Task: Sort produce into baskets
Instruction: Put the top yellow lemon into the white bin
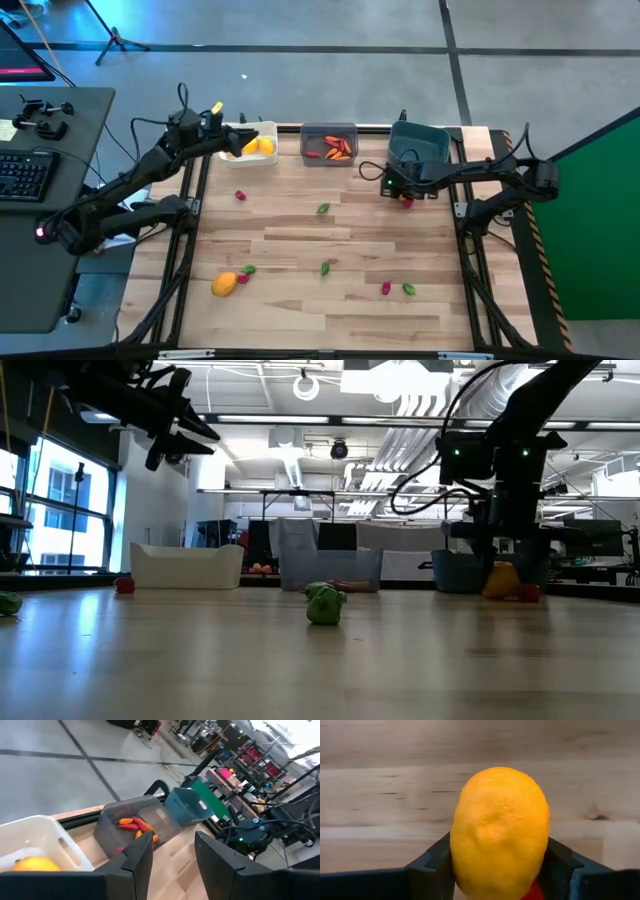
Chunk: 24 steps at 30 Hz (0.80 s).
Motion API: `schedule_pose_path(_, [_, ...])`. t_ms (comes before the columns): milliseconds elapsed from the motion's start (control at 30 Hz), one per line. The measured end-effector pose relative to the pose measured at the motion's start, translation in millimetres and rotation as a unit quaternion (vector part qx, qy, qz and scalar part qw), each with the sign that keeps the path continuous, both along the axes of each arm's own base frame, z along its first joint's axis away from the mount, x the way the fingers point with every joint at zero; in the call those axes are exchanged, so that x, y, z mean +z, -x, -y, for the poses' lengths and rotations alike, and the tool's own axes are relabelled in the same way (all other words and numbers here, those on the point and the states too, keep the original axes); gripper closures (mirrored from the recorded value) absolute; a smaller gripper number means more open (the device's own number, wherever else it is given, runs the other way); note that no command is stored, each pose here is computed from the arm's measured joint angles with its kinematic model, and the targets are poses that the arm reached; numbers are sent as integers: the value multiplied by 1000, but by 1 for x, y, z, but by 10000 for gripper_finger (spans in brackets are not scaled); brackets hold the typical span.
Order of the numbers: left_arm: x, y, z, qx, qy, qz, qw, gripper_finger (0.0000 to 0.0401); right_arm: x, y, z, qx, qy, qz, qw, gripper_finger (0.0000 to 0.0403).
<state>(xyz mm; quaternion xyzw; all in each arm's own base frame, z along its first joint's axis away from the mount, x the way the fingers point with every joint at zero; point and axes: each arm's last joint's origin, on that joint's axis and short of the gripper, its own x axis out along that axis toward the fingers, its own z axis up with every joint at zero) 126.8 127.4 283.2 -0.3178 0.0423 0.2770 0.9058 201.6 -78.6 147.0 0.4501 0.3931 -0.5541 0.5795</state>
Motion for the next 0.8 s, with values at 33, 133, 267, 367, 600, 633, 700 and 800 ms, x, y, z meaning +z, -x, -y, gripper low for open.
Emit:
schedule_pose_path(33, [1, -2, 1, -5, -8, 8, 1000, 274, 2, -2, 0, 8, 2, 3, 1000, 218])
schedule_pose_path(133, [6, -8, 4, -26, -34, 57, 997, 286, 16, -14, -1, 49, 7, 23, 999, 218])
schedule_pose_path(267, [15, -15, 11, -91, -62, 156, 982, 307, 57, -43, -4, 146, 57, 101, 982, 218])
schedule_pose_path(367, [20, -19, 18, -141, -64, 190, 969, 318, 97, -68, -8, 226, 121, 193, 947, 218])
schedule_pose_path(600, [22, -30, 34, -192, -88, 193, 958, 301, 181, -111, -24, 419, 269, 331, 802, 218])
schedule_pose_path(633, [23, -32, 37, -198, -97, 190, 957, 293, 188, -115, -27, 441, 283, 334, 783, 218])
schedule_pose_path(700, [28, -38, 42, -212, -115, 188, 952, 276, 202, -122, -32, 474, 308, 335, 754, 218])
schedule_pose_path(800, [41, -48, 49, -230, -137, 180, 947, 247, 216, -133, -39, 505, 335, 334, 722, 218])
